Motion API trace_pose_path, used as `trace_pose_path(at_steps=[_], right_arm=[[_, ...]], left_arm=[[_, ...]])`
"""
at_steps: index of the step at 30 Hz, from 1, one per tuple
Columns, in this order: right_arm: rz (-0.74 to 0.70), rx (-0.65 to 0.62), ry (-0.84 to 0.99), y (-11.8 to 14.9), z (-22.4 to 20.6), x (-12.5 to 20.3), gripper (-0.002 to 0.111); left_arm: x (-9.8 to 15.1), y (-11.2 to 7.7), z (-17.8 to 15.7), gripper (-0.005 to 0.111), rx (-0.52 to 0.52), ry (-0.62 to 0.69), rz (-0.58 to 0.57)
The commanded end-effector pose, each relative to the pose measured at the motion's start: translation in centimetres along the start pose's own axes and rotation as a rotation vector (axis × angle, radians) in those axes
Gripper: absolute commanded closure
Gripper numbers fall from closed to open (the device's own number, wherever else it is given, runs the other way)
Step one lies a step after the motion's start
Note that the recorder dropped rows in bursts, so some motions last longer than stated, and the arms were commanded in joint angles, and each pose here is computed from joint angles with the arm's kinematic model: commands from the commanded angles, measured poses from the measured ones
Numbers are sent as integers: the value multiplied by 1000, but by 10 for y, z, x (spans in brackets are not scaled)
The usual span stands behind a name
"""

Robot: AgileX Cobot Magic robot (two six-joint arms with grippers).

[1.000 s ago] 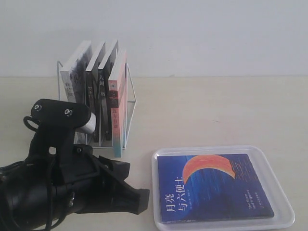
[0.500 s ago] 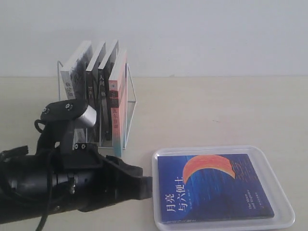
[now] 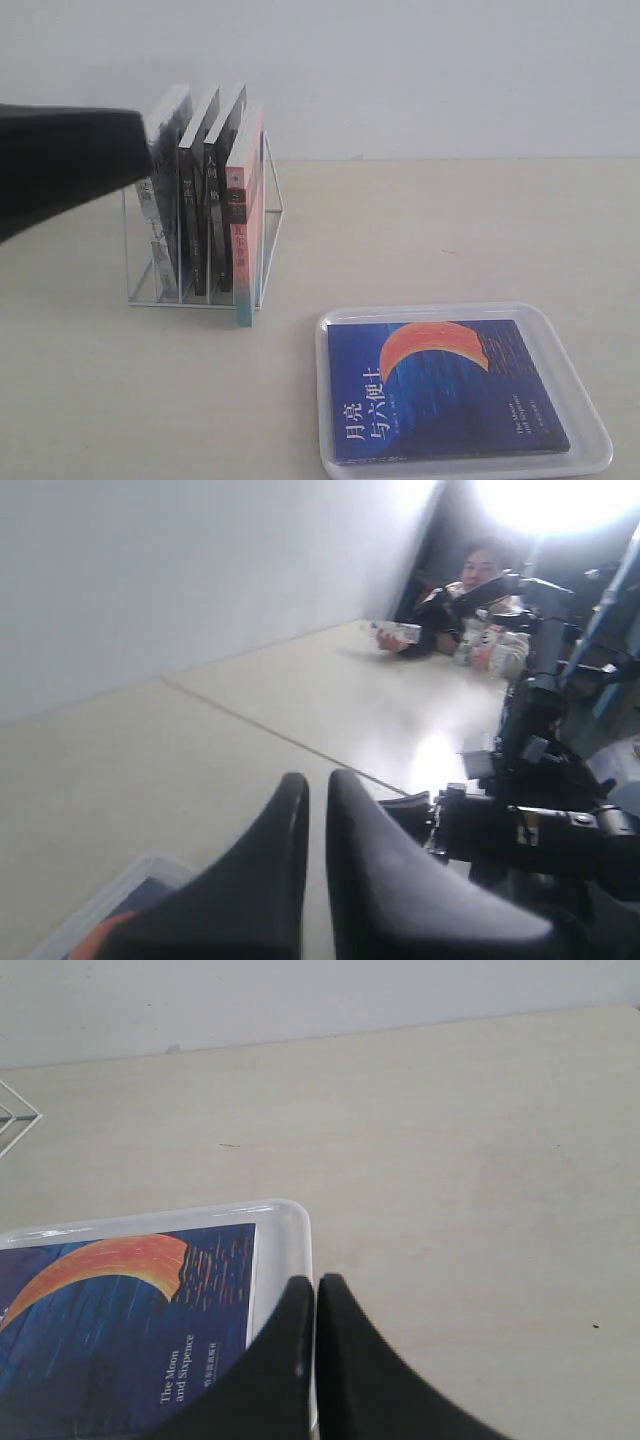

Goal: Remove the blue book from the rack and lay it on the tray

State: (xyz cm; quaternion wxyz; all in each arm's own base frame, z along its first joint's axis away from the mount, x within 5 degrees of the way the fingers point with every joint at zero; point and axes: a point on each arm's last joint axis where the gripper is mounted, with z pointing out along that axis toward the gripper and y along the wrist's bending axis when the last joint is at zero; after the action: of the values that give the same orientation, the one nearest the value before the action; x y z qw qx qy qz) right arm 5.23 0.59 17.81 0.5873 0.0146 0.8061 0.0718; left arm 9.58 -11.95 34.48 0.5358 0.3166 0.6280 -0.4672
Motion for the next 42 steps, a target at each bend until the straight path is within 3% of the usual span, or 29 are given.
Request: trace_pose_path(at_steps=[1,3,10,15,21,31,35,39,42], right_arm=[[-11,-1,-11,0,0,-1,108],[-11,-1,-11,0,0,-1,108],[-11,-1,-11,0,0,-1,108],[-11,-1,-11,0,0,-1,108],[-11,-1,-11,0,0,-1,108],[-11,-1,-13,0,0,-1,108],[-11,-1,-13,0,0,-1,108],[-11,-1,-13,0,0,-1,108],[-11,-1,-13,0,0,-1,108]], left_arm=[[-10,-15,-18,101,68,-99,167],[-18,-17,-25,101,35,-135,136],[-37,-7,-43,101,-196,-291,-227],[-19,2,-43,101,-251,-266,-258],[20,8,-54,101,-322,-228,-198],[73,2,-80,101,-454,-316,-149],[78,-4,-82,101,-435,-304,-36],[79,-15,-78,101,-347,-248,195],[80,-20,-77,101,-289,-242,205]])
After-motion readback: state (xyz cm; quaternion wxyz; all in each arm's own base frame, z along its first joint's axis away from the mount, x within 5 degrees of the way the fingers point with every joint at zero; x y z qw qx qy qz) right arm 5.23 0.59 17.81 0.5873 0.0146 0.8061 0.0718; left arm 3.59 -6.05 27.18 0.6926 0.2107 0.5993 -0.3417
